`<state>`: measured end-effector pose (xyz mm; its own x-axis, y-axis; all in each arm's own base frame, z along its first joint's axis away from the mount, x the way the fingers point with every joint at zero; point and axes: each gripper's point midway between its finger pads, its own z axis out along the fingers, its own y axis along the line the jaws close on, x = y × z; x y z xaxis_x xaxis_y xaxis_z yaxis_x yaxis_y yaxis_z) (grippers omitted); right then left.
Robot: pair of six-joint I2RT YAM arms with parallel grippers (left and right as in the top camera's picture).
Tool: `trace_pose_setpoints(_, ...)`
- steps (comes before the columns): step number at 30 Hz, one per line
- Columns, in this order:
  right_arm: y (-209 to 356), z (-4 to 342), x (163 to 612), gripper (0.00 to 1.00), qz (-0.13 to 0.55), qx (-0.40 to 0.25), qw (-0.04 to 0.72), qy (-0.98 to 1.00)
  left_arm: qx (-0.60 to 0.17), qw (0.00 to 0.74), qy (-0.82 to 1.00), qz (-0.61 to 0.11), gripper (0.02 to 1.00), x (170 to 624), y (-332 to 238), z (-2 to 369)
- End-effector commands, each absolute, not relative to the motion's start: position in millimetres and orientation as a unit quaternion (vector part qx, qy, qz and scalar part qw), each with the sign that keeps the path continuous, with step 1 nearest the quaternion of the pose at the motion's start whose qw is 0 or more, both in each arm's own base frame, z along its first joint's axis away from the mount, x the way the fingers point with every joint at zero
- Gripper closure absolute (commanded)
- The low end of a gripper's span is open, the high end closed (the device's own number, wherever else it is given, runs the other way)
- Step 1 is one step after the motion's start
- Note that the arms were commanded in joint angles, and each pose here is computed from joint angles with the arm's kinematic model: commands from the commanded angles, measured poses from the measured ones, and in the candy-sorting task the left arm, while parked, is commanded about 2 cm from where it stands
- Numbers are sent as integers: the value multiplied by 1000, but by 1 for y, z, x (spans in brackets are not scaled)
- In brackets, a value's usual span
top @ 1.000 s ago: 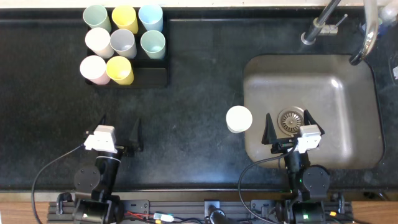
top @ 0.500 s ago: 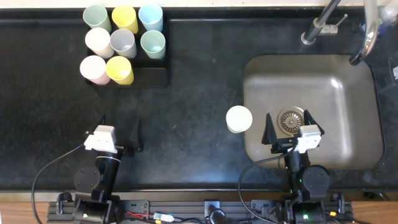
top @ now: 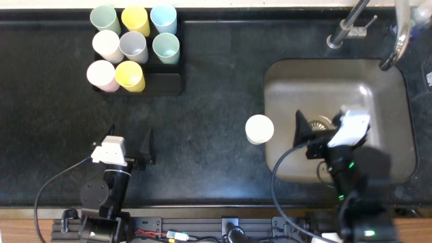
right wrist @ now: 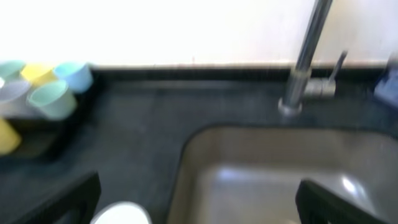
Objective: Store Cups
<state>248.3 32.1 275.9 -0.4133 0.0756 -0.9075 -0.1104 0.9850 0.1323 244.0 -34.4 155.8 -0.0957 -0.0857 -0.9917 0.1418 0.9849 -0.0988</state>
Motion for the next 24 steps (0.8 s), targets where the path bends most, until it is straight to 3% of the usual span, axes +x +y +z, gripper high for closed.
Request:
trace_pose_setpoints(1,53,295,253,3,142,-25,465,874,22,673,735,-75,18,244,-32,155)
trace_pose_setpoints(7,84,249,250,3,215,-57,255,941,22,673,735,-75,18,244,-32,155)
trace_pose_setpoints(15,88,173,254,5,208,-39,37,977,22,674,735,-75,18,244,-32,156)
trace_pose_setpoints(19,87,147,247,5,174,-44,-30,983,22,674,735,-75,18,244,-32,156)
trace_pose_setpoints(24,85,125,249,3,126,-56,-61,989,22,674,735,-75,18,244,-32,156)
